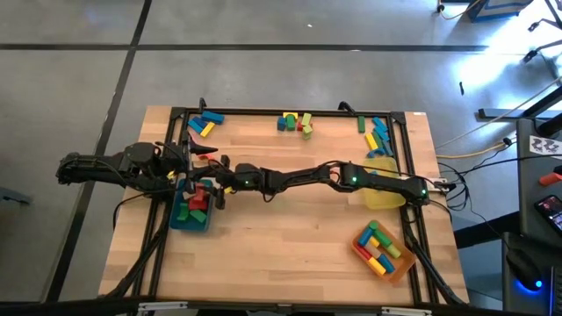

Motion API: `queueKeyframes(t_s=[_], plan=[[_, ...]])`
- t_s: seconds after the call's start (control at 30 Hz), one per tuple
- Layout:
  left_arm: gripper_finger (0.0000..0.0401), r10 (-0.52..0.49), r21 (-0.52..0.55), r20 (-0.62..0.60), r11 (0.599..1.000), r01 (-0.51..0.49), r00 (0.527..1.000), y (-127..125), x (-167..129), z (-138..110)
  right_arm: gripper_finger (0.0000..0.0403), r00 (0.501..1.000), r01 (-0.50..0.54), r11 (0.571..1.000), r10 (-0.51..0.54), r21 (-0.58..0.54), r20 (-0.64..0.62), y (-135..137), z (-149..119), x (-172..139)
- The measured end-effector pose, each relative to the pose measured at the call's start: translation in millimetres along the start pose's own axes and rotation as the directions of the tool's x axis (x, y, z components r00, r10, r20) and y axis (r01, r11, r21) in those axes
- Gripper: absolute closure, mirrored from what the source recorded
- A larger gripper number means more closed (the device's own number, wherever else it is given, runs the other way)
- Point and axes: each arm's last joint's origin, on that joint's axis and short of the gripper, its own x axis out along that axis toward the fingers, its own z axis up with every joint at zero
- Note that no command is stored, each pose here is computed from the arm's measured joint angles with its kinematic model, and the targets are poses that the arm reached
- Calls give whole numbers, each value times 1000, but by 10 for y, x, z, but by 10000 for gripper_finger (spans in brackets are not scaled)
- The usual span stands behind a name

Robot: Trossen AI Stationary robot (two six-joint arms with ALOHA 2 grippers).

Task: Sort blocks by size
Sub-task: Put the light green cylindrical block into the blue bin

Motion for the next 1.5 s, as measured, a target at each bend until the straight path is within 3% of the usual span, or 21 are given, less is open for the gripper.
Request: queueKeyframes(t_s=[0.3,0.57,0.77,1.07,1.37,1.5], plan=[[177,-2,-13,-23,1000,2,1000,-2,0,-23,212,1000,0,1000,0,-10,-28,-10,52,-6],[177,-3,-14,-33,1000,2,999,-2,-2,-33,212,986,-11,996,-5,-92,-168,-28,393,-81],[177,-3,-15,-33,1000,3,999,-3,-2,-33,212,949,-37,993,0,-113,-316,-30,479,-164],[177,-5,-32,-34,999,4,999,-4,-2,-35,212,829,-129,990,72,-65,-555,-9,508,-348],[177,-7,-33,-57,999,5,998,-5,-4,-58,212,720,-127,992,77,-22,-690,-10,694,-582],[177,-7,-35,-63,999,5,998,-5,-5,-64,212,703,-75,995,5,-67,-711,-32,806,-716]])
